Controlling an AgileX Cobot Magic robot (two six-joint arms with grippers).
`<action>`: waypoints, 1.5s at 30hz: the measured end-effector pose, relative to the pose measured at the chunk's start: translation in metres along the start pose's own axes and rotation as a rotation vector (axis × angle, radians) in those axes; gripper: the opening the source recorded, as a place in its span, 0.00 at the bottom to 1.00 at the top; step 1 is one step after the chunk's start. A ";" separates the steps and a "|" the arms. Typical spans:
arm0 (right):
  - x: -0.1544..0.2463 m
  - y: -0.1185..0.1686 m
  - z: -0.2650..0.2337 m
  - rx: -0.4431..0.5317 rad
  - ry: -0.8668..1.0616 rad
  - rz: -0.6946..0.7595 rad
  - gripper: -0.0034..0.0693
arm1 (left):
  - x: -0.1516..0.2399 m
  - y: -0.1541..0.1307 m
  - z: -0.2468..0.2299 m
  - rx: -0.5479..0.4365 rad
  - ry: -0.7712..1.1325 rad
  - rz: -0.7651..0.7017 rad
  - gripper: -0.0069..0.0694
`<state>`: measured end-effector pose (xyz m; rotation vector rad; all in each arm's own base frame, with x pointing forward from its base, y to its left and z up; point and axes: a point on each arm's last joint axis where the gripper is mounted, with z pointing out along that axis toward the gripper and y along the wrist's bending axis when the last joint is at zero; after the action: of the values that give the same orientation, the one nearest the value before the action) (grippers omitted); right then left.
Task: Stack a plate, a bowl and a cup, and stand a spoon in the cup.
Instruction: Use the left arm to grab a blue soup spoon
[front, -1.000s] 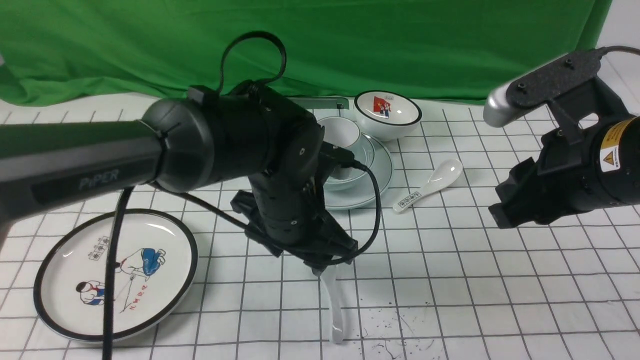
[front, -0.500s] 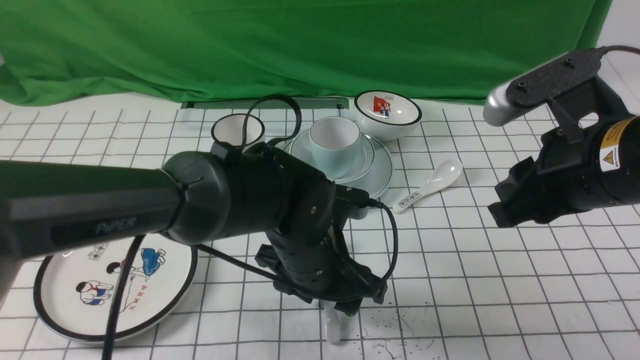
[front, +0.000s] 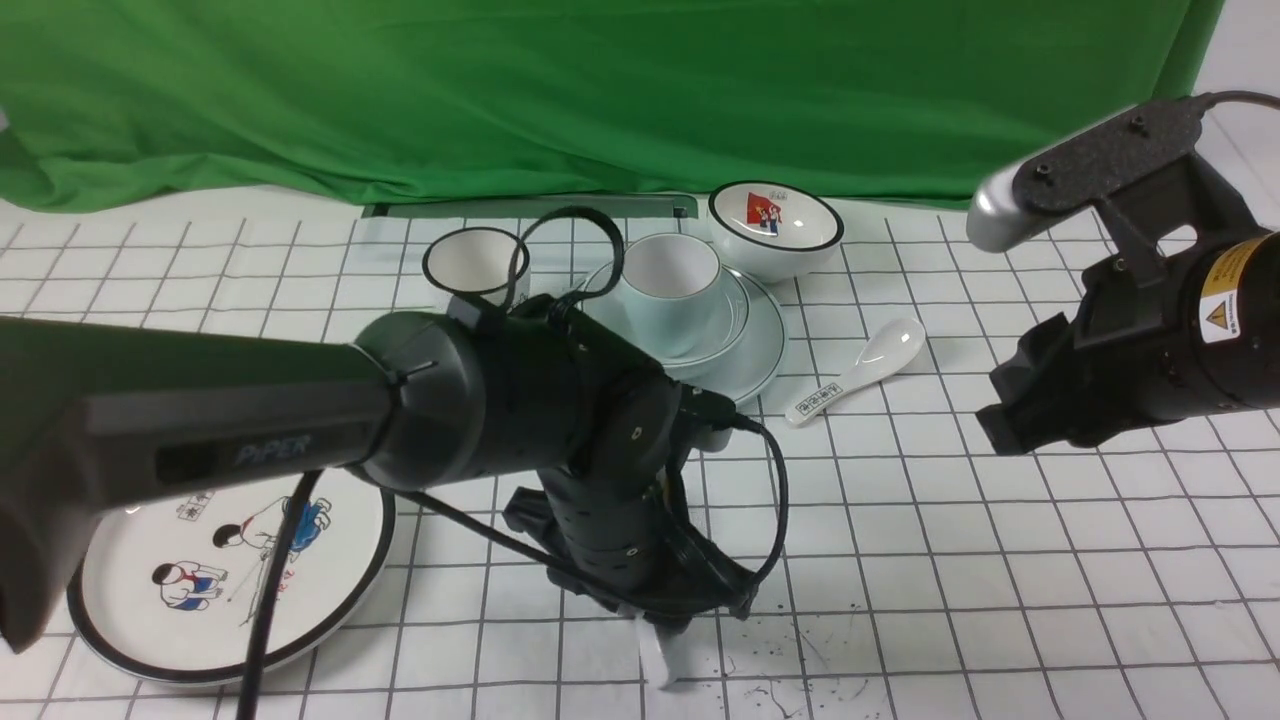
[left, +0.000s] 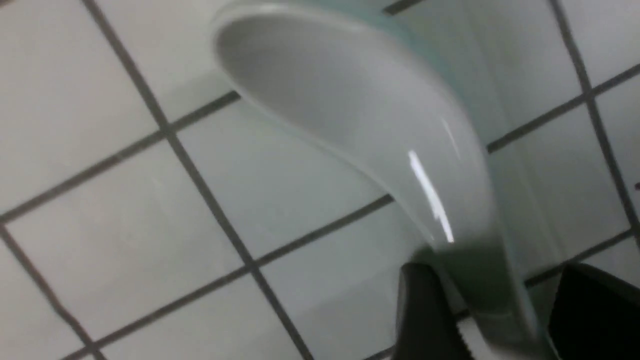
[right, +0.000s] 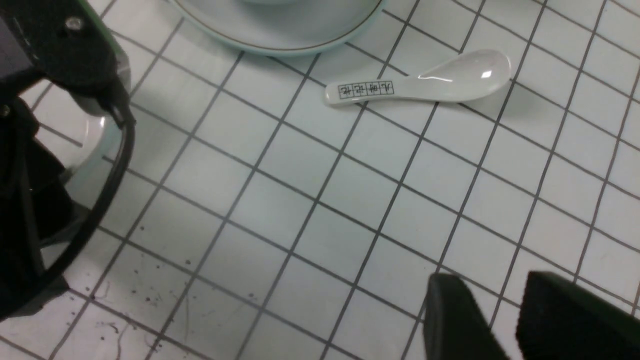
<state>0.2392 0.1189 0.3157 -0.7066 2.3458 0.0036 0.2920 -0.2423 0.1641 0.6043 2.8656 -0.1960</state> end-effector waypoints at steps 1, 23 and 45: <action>0.000 0.000 0.000 0.000 -0.001 0.000 0.37 | 0.000 0.001 -0.001 -0.020 0.018 0.016 0.49; -0.001 0.000 0.000 0.000 -0.015 0.000 0.37 | -0.008 0.009 -0.005 0.069 0.028 0.035 0.52; -0.001 0.000 0.000 0.000 -0.015 0.000 0.37 | -0.019 0.032 -0.061 0.024 -0.153 0.050 0.08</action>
<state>0.2401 0.1196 0.3166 -0.7045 2.3319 0.0091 0.3113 -0.2096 0.2244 0.6351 2.7018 -0.2569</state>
